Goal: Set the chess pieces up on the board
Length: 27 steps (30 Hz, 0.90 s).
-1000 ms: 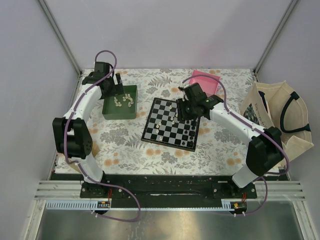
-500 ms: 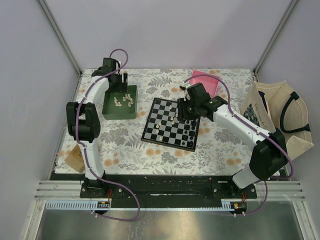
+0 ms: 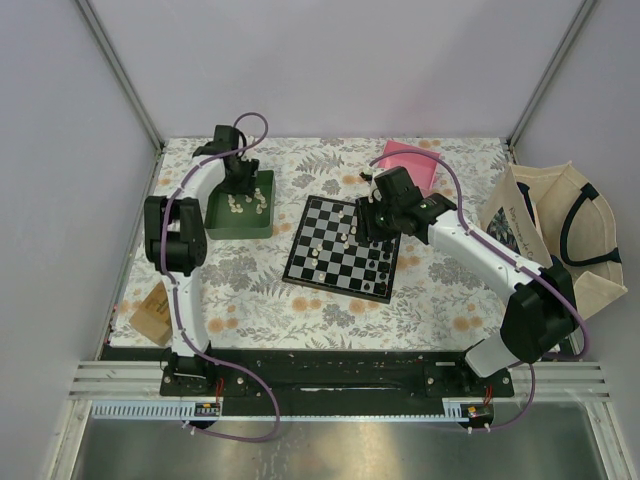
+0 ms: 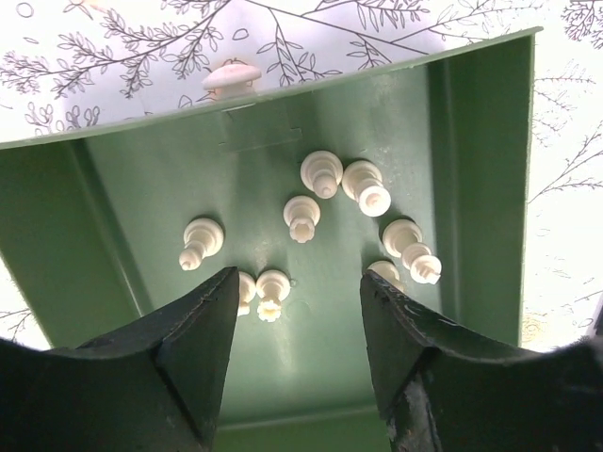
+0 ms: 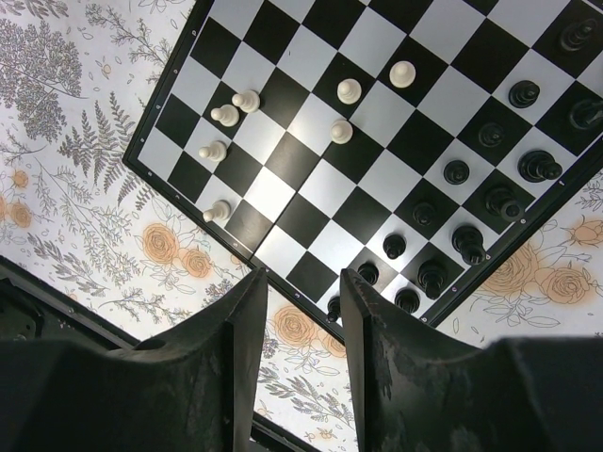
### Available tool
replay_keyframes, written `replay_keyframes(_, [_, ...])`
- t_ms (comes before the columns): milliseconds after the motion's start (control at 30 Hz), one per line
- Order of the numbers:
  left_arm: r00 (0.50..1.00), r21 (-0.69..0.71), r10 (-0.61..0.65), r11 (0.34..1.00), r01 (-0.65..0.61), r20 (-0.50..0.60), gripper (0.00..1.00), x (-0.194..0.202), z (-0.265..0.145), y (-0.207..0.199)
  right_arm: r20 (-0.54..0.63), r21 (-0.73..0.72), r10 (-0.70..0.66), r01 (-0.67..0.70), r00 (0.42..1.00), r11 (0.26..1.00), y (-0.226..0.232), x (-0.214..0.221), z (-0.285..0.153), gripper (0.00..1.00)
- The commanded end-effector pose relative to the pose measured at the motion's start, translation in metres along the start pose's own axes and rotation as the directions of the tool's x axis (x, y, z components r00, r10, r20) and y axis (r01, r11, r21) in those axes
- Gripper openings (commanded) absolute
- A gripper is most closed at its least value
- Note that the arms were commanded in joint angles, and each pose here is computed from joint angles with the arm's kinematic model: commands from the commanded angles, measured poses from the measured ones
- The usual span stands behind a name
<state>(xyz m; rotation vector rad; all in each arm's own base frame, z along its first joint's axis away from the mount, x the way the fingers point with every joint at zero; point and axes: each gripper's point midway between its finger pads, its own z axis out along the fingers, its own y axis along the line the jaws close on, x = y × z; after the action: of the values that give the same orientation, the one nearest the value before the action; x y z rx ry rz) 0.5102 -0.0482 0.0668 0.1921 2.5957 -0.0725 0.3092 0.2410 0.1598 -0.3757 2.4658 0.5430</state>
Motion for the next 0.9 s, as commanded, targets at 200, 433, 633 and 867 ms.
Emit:
replay_keyframes(200, [0.994,0.027,0.024,0.999,-0.028,0.108,0.52,-0.035,0.002,-0.002,0.061,-0.028,-0.009,0.011,0.998,1.0,0.006,-0.015,-0.009,0.45])
replay_keyframes(433, [0.995,0.039,0.033,0.999,-0.037,0.097,0.49,-0.033,0.009,-0.003,0.055,-0.025,-0.013,0.015,0.998,1.0,0.005,-0.014,-0.007,0.45])
replay_keyframes(633, [0.996,0.044,0.023,0.999,-0.027,0.09,0.45,-0.032,0.014,-0.001,0.047,-0.021,-0.011,0.012,0.999,1.0,0.004,-0.012,-0.005,0.44])
replay_keyframes(867, [0.996,0.043,0.016,0.999,-0.02,0.091,0.43,-0.032,0.018,0.001,0.041,-0.016,-0.011,0.011,0.999,1.0,0.002,-0.01,-0.003,0.44])
